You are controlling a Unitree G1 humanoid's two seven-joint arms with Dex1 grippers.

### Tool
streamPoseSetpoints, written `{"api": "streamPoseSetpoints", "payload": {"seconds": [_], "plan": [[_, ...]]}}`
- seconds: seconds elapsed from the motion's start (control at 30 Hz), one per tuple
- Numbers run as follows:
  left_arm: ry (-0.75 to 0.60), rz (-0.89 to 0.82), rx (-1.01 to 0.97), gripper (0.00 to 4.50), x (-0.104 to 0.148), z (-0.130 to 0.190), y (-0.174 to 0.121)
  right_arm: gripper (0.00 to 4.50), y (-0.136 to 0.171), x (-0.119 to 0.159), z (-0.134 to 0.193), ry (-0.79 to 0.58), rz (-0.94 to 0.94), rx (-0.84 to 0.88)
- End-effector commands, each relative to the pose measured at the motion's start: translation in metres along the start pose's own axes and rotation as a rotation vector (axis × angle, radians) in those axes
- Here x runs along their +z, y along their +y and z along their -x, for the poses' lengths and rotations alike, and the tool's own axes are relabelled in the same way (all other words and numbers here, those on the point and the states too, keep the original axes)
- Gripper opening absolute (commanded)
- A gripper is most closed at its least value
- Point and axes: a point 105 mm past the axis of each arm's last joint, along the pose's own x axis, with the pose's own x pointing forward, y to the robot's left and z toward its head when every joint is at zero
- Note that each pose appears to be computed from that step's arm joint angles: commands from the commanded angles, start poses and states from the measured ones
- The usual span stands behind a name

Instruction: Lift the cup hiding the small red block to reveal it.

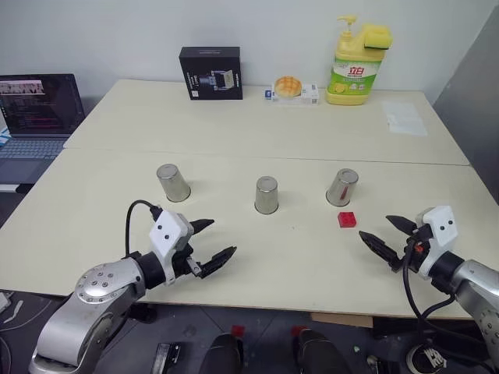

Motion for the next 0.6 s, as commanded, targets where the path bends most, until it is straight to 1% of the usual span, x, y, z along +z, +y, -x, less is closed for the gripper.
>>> {"api": "streamPoseSetpoints", "payload": {"seconds": [0.03, 0.6], "plan": [[-0.034, -0.034, -0.001, 4.50, 0.0110, 0.0020, 0.0000, 4.44, -0.0006, 0.0101, 0.0004, -0.030, 0.034, -0.003], [-0.031, -0.040, -0.008, 4.50, 0.0126, 0.0021, 0.0014, 4.44, 0.0011, 0.0090, 0.0008, -0.031, 0.027, -0.005]]}}
